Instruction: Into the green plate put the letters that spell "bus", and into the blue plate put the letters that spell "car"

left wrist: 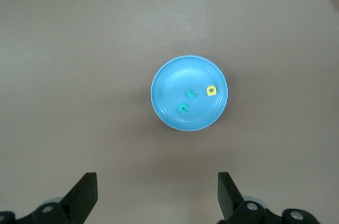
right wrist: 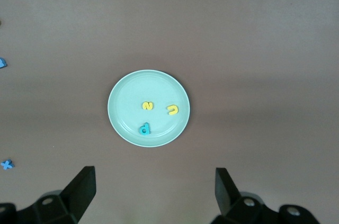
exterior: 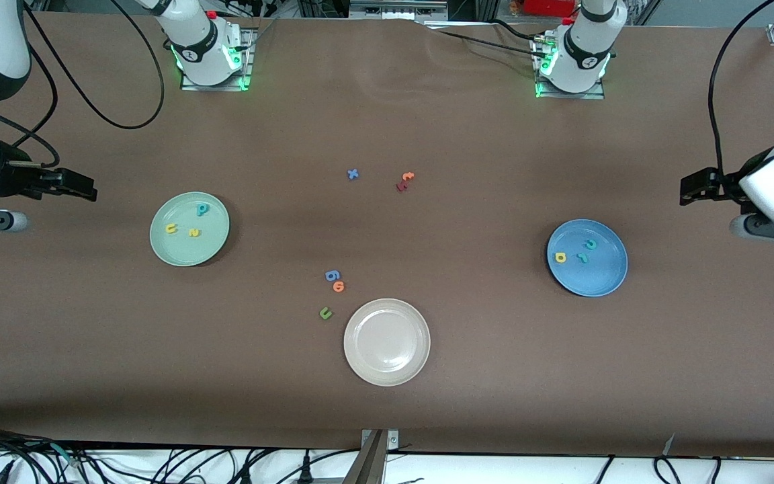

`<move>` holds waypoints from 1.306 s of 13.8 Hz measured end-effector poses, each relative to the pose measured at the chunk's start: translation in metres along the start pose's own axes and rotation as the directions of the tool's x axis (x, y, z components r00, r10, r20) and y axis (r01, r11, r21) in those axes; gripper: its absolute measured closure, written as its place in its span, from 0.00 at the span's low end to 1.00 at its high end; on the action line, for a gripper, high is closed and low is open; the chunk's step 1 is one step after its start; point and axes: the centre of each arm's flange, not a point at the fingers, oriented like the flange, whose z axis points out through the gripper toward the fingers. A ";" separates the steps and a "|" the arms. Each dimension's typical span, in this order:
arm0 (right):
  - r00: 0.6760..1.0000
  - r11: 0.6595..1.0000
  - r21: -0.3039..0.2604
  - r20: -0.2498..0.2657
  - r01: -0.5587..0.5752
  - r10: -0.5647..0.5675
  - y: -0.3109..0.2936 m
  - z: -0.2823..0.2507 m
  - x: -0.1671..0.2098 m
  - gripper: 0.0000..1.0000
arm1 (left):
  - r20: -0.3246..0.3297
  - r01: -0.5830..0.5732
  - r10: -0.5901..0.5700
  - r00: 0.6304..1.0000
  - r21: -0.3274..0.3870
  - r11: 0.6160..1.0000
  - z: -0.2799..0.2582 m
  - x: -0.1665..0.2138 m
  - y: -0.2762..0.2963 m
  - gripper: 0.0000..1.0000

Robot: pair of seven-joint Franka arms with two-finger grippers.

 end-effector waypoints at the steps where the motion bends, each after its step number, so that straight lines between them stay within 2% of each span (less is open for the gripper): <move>1: 1.000 1.000 0.000 0.000 0.001 -0.001 -0.001 0.000 0.000 0.00 | -0.006 0.010 -0.010 1.000 -0.001 1.000 0.000 -0.004 -0.004 0.00; 5: 1.000 1.000 -0.006 0.001 0.001 -0.001 0.000 0.001 0.000 0.00 | -0.020 0.113 -0.113 0.993 -0.010 0.994 0.005 -0.009 0.004 0.00; 7: 1.000 1.000 -0.011 0.001 0.001 -0.001 0.001 0.001 0.000 0.00 | -0.072 0.116 -0.117 0.991 -0.008 0.993 0.002 -0.014 0.019 0.00; 9: 1.000 1.000 -0.013 0.000 0.001 -0.001 0.001 0.000 0.000 0.00 | -0.093 0.125 -0.125 0.988 -0.008 0.992 -0.005 -0.029 0.023 0.00; 15: 1.000 1.000 -0.014 0.000 -0.004 0.004 0.003 0.000 0.000 0.00 | -0.130 0.131 -0.131 0.983 -0.008 0.991 -0.024 -0.055 0.024 0.00; 18: 1.000 1.000 -0.013 -0.002 -0.010 0.010 0.006 0.000 0.000 0.00 | -0.116 0.131 -0.131 0.985 -0.016 0.991 -0.022 -0.056 0.025 0.00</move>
